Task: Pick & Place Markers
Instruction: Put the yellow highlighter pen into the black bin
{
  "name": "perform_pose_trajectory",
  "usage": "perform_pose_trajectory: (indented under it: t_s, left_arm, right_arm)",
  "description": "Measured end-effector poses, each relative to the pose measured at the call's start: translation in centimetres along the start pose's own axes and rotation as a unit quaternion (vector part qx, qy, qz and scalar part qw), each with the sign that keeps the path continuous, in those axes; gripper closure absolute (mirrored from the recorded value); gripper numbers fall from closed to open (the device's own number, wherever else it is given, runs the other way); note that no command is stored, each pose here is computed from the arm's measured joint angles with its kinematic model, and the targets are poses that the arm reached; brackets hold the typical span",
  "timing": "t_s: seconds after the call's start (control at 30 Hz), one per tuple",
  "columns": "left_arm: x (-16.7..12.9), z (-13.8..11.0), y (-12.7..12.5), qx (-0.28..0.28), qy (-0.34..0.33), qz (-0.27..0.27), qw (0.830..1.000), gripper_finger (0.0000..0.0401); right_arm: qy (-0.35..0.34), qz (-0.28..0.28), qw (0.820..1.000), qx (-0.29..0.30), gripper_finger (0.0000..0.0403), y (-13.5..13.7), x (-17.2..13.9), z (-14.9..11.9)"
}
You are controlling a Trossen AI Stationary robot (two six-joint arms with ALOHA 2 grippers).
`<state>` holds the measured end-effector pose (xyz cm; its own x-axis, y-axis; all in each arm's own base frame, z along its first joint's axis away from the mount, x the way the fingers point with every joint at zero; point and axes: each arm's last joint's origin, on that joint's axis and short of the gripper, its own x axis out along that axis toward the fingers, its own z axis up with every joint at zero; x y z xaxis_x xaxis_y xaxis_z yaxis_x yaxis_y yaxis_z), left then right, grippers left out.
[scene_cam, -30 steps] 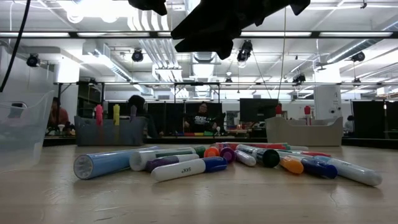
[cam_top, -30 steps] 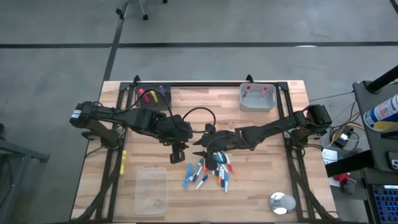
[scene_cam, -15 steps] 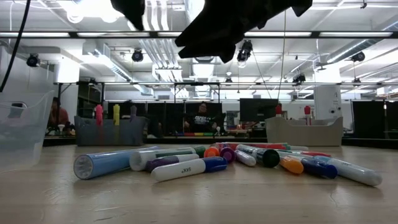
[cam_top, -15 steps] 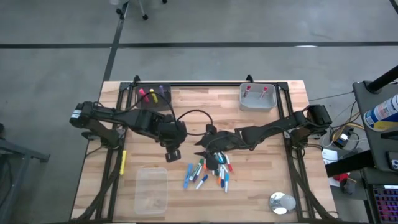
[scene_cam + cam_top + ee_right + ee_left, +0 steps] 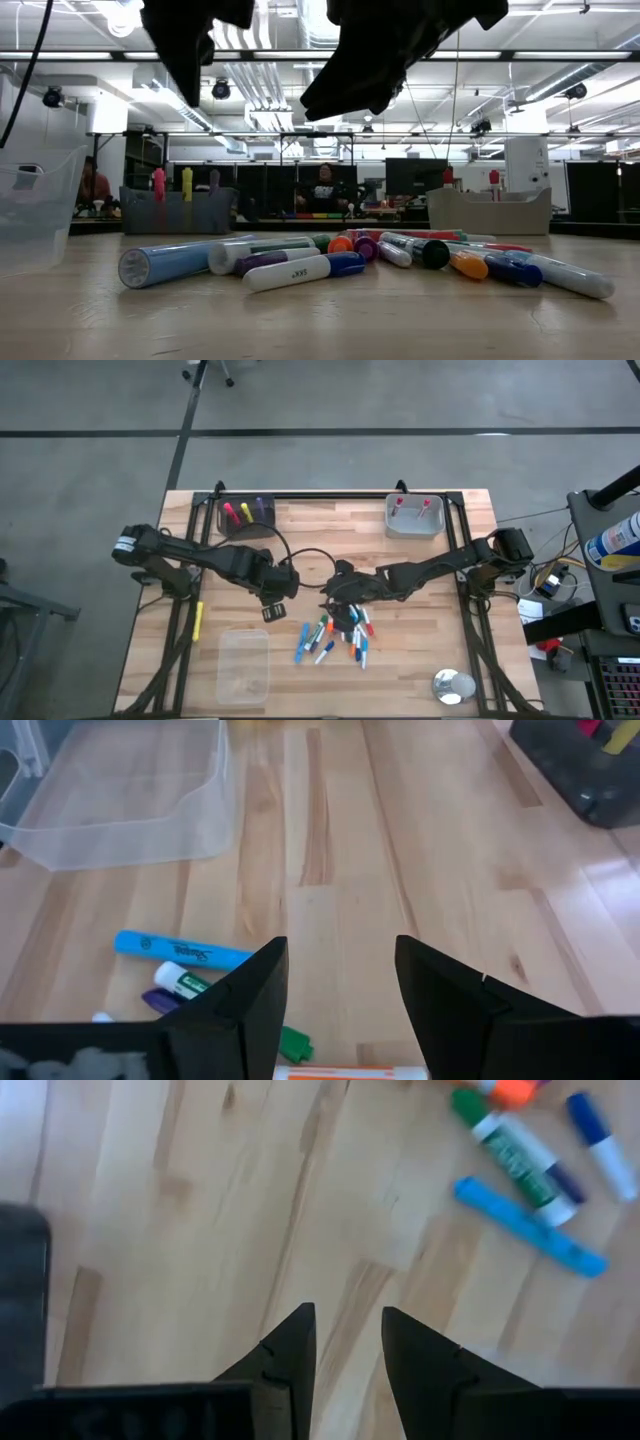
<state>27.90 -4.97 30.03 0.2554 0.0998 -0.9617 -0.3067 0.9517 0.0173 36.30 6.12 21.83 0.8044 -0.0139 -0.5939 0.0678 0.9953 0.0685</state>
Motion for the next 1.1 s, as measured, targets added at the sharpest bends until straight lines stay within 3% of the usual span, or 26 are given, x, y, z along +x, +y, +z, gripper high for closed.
perform_pose_trajectory:
  t_s: [0.23, 0.53, 0.8, 1.1]
  left_arm:
    - [1.1, -1.9, 0.8, -0.008, 0.086, 0.048, 0.995, 0.0291]
    - [2.1, -5.2, 2.4, 0.025, 0.219, 0.122, 0.968, 0.0291]
    - [3.8, -7.9, 3.1, 0.008, 0.288, 0.099, 0.952, 0.0291]
    - [6.1, -11.3, 4.1, -0.010, 0.380, 0.077, 0.922, 0.0291]
  right_arm:
    - [0.000, -0.003, 1.000, 0.001, 0.0220, -0.2, 0.0, 0.0]
    - [0.000, -0.002, 1.000, 0.001, 0.0220, -0.2, 0.0, 0.0]
    - [0.000, -0.002, 1.000, 0.001, 0.0220, -0.1, 0.0, 0.0]
    - [0.000, -0.002, 1.000, 0.001, 0.0220, -0.1, 0.0, 0.0]
